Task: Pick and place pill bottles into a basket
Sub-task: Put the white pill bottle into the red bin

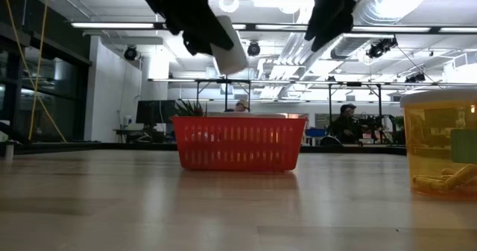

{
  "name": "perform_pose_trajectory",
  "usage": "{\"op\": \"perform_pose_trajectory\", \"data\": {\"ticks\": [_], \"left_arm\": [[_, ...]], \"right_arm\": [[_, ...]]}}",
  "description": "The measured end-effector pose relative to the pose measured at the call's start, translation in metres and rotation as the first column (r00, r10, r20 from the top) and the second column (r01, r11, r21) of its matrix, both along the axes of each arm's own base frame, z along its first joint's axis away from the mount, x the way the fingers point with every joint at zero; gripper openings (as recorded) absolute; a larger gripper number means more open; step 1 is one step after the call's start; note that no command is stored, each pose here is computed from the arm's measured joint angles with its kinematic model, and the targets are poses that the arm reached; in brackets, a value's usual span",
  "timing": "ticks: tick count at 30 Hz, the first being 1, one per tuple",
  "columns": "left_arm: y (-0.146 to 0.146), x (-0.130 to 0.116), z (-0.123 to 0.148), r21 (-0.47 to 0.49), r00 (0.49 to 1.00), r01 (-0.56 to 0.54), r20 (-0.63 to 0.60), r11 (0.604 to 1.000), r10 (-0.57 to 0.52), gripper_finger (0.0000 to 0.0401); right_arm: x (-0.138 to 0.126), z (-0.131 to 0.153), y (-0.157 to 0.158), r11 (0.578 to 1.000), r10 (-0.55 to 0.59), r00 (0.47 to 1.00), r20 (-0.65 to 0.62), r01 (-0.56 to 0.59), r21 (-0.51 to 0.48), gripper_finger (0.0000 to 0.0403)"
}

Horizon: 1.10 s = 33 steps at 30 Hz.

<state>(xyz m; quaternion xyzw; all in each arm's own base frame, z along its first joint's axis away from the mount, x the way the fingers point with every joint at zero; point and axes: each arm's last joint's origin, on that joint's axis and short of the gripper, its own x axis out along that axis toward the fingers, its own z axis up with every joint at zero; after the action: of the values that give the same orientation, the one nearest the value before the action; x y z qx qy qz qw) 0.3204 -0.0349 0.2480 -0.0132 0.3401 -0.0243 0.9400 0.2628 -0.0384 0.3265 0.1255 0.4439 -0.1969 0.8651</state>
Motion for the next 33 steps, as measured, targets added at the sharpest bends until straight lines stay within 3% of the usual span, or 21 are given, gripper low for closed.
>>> {"op": "perform_pose_trajectory", "data": {"ticks": [5,10,14,33], "left_arm": [[-0.003,0.020,-0.020,-0.017,0.999,0.020,-0.041,1.000,-0.020,0.0233],[-0.007,0.048,-0.017,-0.033,0.998,0.056,-0.023,0.998,-0.056,0.0234],[-0.010,0.060,-0.028,-0.047,0.991,0.089,-0.091,0.995,-0.093,0.0234],[-0.011,0.069,-0.056,-0.056,0.982,0.097,-0.160,0.994,-0.105,0.0234]], "right_arm": [[0.003,0.003,-0.012,1.000,-0.005,0.998,0.058,0.006,-0.002,0.0273],[0.004,0.005,-0.015,1.000,0.002,0.997,0.077,-0.003,0.002,0.0273],[0.004,0.005,-0.016,1.000,0.011,0.997,0.080,-0.011,0.011,0.0273],[0.004,0.005,-0.016,1.000,0.027,0.997,0.075,-0.027,0.001,0.0273]]}}
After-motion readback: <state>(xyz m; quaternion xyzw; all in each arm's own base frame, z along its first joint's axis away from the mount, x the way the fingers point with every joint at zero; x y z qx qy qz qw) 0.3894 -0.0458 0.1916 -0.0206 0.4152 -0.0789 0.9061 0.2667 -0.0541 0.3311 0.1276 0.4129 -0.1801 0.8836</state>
